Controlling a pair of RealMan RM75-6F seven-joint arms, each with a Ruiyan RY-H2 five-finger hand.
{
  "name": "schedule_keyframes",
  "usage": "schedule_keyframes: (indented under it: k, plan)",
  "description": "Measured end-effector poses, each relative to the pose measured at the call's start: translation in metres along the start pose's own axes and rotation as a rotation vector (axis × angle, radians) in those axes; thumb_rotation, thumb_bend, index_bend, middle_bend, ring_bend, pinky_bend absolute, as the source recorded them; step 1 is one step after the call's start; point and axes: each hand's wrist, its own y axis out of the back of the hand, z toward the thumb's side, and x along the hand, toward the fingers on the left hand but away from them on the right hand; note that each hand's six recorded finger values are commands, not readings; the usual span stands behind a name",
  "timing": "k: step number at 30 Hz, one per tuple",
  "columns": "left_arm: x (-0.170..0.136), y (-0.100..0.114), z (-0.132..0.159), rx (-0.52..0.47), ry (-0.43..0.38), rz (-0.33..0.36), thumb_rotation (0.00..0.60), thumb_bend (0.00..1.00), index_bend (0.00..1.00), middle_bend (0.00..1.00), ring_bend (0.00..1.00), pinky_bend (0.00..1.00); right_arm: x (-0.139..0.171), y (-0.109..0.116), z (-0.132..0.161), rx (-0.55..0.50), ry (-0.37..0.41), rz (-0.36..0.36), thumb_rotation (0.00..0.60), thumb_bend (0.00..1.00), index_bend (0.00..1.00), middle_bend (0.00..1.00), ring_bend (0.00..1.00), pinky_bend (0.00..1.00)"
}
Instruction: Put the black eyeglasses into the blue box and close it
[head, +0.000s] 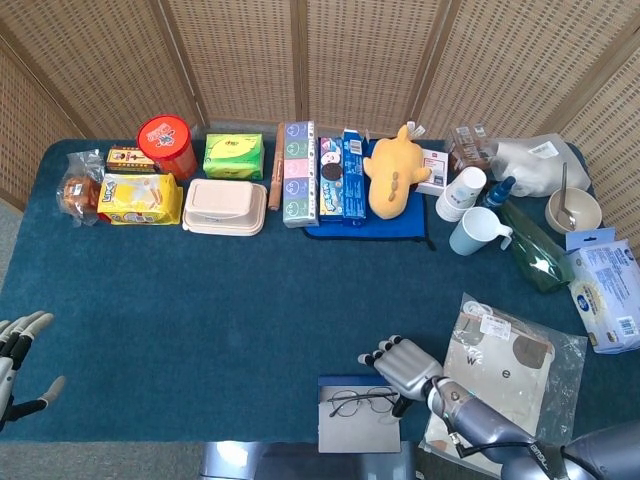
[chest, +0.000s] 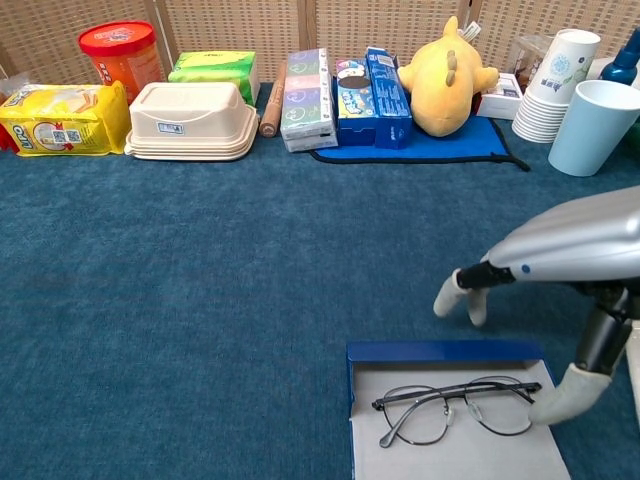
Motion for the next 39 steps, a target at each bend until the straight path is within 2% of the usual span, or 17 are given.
schedule_keyframes:
  k: [9,14,17,21,24,28,39]
  plan:
    - [0.000,0.000,0.003,-0.007,-0.011,0.012,0.585,0.28,0.08,0.10,0.08,0.00,0.014,0.008,-0.004,-0.047,-0.010,-0.103,0.339,0.18,0.01,0.18,0.10,0.16]
    - [0.001,0.000,0.005,-0.008,-0.021,0.011,0.587,0.28,0.08,0.10,0.08,0.00,0.017,0.007,-0.005,-0.067,-0.012,-0.176,0.362,0.18,0.00,0.15,0.08,0.15]
    - [0.001,0.001,0.006,-0.005,-0.023,0.015,0.587,0.28,0.08,0.10,0.08,0.00,0.013,0.006,0.000,-0.071,0.000,-0.211,0.368,0.18,0.00,0.13,0.06,0.14]
    - [0.001,0.002,0.005,-0.005,-0.023,0.019,0.586,0.28,0.08,0.10,0.08,0.00,0.000,0.006,0.013,-0.052,0.022,-0.255,0.456,0.19,0.00,0.11,0.04,0.13]
    - [0.001,0.003,0.004,-0.004,-0.020,0.021,0.586,0.28,0.08,0.10,0.08,0.00,-0.009,0.006,0.021,-0.030,0.027,-0.281,0.470,0.19,0.00,0.09,0.02,0.13]
    - [-0.001,0.004,0.001,-0.003,-0.010,0.025,0.588,0.28,0.08,0.10,0.08,0.00,-0.017,0.005,0.024,-0.010,0.021,-0.291,0.491,0.19,0.00,0.06,0.00,0.13]
    - [-0.001,0.005,0.001,-0.006,-0.013,0.030,0.589,0.28,0.07,0.10,0.08,0.00,-0.021,-0.002,0.035,0.017,0.006,-0.289,0.489,0.19,0.00,0.03,0.00,0.12]
